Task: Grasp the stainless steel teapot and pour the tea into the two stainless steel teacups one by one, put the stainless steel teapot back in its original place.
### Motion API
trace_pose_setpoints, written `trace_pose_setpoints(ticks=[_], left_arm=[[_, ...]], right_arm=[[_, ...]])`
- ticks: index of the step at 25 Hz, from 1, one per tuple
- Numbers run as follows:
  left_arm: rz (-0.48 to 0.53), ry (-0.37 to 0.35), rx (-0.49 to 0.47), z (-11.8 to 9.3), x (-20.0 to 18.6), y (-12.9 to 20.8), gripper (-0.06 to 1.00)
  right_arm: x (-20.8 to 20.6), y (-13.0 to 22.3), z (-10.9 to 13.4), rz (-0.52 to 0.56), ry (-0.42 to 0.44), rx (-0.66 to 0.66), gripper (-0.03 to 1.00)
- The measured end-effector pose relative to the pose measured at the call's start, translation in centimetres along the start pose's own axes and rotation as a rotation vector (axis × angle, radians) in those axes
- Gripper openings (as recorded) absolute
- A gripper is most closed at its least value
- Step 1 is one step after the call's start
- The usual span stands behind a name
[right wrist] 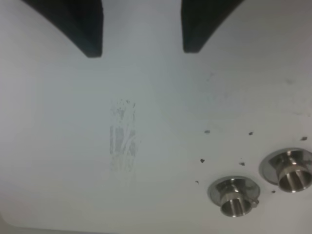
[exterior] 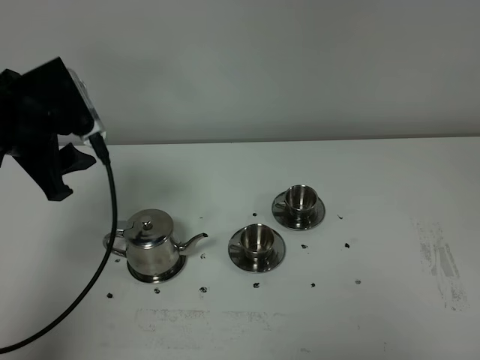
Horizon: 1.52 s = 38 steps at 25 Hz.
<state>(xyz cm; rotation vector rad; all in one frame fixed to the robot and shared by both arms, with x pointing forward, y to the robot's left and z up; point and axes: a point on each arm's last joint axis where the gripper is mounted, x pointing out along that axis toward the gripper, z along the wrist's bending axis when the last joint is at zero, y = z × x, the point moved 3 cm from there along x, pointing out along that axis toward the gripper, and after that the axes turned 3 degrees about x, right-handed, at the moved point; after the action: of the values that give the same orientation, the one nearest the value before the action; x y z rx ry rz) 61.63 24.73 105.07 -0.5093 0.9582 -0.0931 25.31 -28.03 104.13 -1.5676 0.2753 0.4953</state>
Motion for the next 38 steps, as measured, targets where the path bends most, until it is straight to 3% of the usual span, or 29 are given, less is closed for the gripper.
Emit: trace_pose_setpoints(ticks=[2,6,18,25,38], left_arm=[[-0.029,0.029,0.105,-0.3,0.0,0.1,0.53],[-0.058,0.076,0.191,-0.6,0.1,0.5,0.53],[0.018,0.319,0.200,-0.8,2.7,2.9,0.53],[0.094,0.395,0.291,-1.2,5.6,3.3,0.53],[0.159,0.454,0.396,-3.1,8.1,2.2,0.53]], right_arm=[[0.0,0.0,0.0,0.000,0.000,0.000,0.36],[0.0,0.0,0.0,0.000,0.000,0.000,0.36],[0.0,0.0,0.0,0.000,0.000,0.000,0.36],[0.0,0.0,0.0,0.000,0.000,0.000,0.36],[0.0,0.0,0.0,0.000,-0.001,0.000,0.36]])
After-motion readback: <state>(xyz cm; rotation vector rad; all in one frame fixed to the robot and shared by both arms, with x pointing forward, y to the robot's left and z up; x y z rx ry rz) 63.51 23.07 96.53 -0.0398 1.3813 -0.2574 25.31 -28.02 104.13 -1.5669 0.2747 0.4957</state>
